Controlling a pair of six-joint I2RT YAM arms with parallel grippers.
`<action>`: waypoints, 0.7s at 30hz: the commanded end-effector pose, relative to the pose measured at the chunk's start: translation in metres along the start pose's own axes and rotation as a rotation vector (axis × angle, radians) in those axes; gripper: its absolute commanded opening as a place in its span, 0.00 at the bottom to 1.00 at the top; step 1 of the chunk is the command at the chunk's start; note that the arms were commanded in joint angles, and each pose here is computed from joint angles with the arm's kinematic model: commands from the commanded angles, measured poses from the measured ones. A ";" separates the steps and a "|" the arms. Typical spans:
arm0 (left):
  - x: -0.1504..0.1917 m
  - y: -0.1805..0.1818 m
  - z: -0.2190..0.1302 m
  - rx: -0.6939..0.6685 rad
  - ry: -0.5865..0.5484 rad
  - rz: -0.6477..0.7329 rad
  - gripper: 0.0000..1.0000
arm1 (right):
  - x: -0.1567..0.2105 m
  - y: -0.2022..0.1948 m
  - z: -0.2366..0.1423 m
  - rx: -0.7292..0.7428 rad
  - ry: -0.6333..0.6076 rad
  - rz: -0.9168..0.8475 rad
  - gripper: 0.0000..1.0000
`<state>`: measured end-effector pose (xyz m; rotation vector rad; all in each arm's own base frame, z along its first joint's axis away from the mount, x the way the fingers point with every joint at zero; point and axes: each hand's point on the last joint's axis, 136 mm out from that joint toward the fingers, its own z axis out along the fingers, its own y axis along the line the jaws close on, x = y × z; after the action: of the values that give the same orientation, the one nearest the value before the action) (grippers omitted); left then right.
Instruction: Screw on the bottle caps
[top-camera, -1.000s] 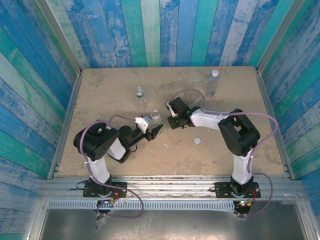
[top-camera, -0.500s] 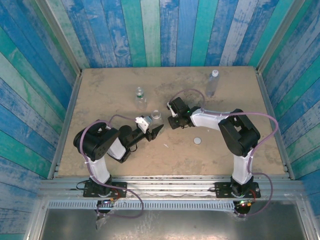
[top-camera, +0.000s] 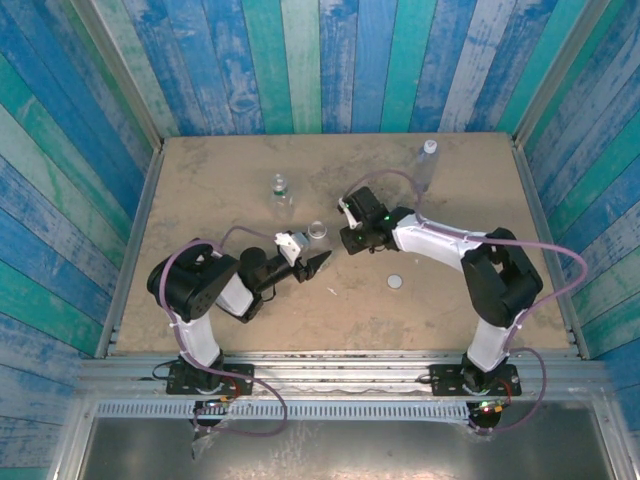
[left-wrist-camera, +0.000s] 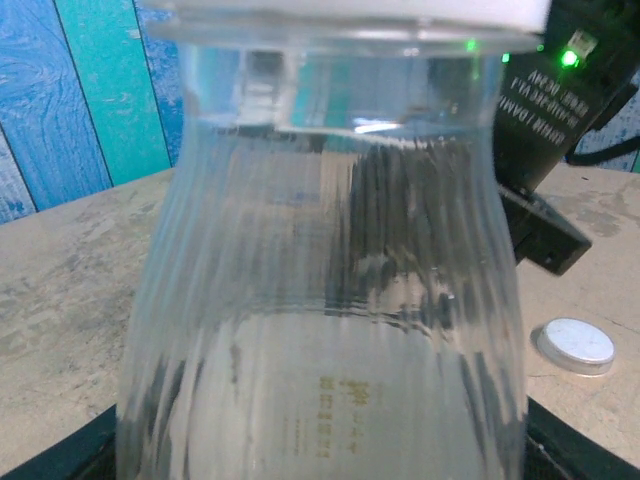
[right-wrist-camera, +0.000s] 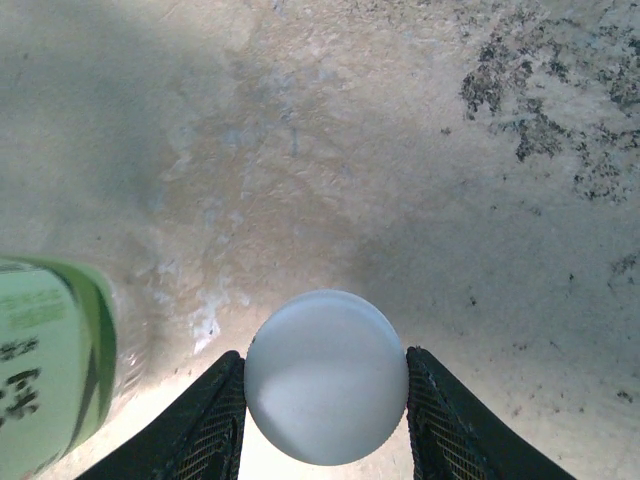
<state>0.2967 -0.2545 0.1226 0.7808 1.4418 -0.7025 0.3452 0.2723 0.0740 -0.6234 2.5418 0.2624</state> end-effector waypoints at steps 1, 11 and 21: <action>0.011 -0.003 0.002 0.028 0.025 -0.001 0.66 | -0.006 0.002 -0.025 -0.021 0.005 -0.007 0.44; 0.012 -0.004 0.004 0.036 0.029 0.000 0.66 | -0.021 0.010 -0.067 -0.063 -0.005 -0.028 0.44; 0.015 -0.004 0.005 0.041 0.037 0.000 0.66 | -0.045 0.024 -0.107 -0.106 -0.045 -0.101 0.44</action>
<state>0.2966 -0.2589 0.1225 0.8010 1.4306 -0.7205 0.3330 0.2796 0.1734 -0.7163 2.4661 0.3597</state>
